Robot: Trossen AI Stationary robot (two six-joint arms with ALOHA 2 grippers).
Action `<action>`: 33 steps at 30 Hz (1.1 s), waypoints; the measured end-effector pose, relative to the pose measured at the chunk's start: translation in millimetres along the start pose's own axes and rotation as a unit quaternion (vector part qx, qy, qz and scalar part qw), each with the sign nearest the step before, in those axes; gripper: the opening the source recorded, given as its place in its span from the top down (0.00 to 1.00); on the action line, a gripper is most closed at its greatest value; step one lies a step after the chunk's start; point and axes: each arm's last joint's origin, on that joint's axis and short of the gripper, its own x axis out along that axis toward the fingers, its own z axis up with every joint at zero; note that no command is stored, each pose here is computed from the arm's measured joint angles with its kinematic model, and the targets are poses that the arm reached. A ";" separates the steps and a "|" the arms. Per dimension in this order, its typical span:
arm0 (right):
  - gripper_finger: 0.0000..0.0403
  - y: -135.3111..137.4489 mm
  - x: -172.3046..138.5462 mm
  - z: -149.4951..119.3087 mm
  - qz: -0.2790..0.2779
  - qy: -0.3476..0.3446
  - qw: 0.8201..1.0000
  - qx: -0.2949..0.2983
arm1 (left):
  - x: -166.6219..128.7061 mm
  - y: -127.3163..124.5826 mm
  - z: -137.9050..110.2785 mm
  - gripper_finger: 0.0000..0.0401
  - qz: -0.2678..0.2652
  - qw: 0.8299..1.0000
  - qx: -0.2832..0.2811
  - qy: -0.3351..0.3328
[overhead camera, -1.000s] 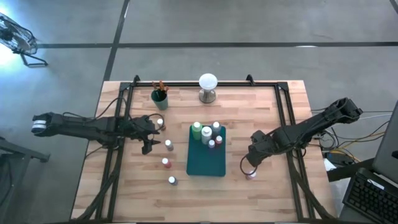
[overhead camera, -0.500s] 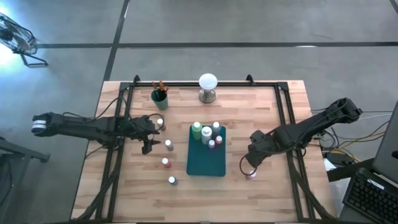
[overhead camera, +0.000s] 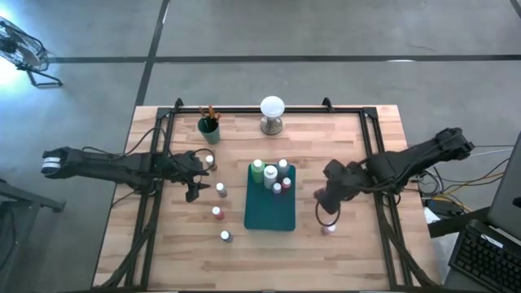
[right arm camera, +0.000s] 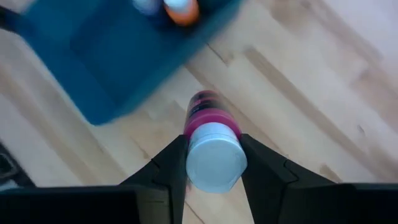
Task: Pick & Place Paint Supplies
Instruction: Put the pink paint bottle into the blue bin
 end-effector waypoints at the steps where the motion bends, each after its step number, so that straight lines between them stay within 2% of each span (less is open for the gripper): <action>1: 0.72 3.2 -3.9 3.4 0.005 -0.009 1.000 -0.005 | 0.0 0.0 0.0 0.42 0.000 1.000 0.000 0.000; 6: 0.72 24.0 -13.0 21.6 0.015 -0.022 0.998 -0.048 | 0.1 0.0 0.0 0.42 0.000 1.000 0.000 0.000; 10: 0.71 45.2 -5.6 37.6 -0.002 -0.014 0.996 -0.091 | 0.0 0.0 0.0 0.42 0.000 1.000 0.000 0.000; 17: 0.72 76.0 28.5 63.4 -0.039 0.028 0.989 -0.137 | 0.1 0.0 0.0 0.42 0.000 1.000 0.000 0.000; 21: 0.71 88.6 50.3 75.6 -0.043 0.055 0.986 -0.154 | 0.0 -0.1 0.0 0.42 0.000 1.000 0.000 0.000; 33: 0.71 103.0 89.8 90.3 -0.031 0.081 0.981 -0.172 | 0.1 0.0 0.0 0.42 0.000 1.000 0.000 0.000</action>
